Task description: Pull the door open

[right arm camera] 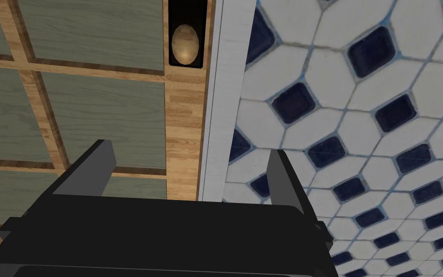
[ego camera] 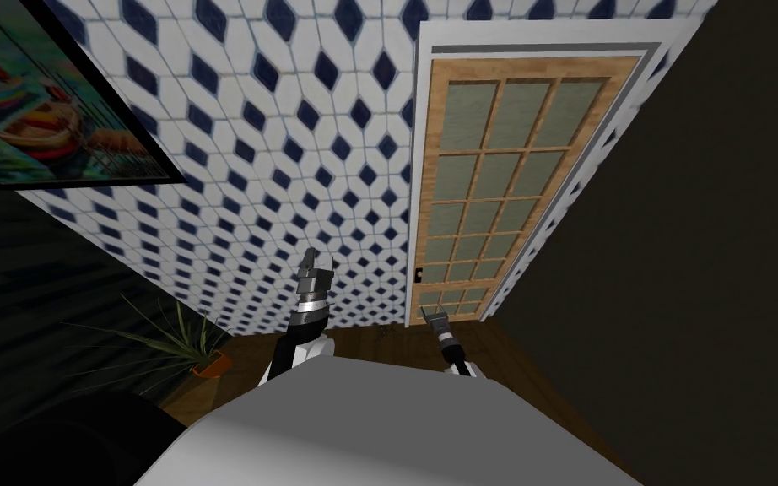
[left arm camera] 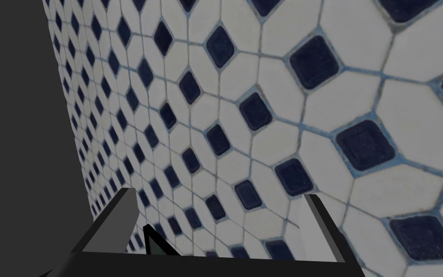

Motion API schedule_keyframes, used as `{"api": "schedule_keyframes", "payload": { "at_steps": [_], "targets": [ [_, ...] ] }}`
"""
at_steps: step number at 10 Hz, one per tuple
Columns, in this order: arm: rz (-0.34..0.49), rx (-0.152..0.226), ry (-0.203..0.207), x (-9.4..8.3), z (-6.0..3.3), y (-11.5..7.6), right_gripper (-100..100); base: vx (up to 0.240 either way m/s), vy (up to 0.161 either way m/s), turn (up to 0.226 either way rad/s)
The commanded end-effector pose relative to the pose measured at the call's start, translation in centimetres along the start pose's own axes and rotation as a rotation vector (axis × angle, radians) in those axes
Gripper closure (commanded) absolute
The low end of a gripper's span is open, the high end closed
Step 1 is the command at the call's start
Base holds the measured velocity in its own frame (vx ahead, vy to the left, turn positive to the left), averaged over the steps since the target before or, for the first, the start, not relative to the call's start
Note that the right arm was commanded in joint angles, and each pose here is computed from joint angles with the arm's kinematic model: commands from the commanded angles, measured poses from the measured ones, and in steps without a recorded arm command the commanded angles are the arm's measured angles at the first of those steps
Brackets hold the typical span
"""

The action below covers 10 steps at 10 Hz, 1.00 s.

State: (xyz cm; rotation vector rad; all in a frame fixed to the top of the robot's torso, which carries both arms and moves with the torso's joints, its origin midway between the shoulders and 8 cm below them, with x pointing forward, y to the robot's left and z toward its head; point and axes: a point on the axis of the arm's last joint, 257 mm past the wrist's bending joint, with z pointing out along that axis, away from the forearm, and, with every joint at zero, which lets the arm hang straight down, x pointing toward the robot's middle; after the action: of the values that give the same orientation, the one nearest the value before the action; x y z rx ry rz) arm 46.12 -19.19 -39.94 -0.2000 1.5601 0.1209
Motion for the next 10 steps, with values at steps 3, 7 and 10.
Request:
{"api": "schedule_keyframes", "payload": {
  "at_steps": [3,7,10],
  "targets": [
    [0.025,0.037,0.0,0.0,0.76,0.6,-100,0.126,-0.032,0.044],
    [0.047,0.052,0.001,0.0,1.16,1.4,-100,0.092,-0.026,0.061],
    [0.049,0.053,0.001,0.0,1.19,1.5,-100,-0.002,-0.001,-0.008]
  ]
}}
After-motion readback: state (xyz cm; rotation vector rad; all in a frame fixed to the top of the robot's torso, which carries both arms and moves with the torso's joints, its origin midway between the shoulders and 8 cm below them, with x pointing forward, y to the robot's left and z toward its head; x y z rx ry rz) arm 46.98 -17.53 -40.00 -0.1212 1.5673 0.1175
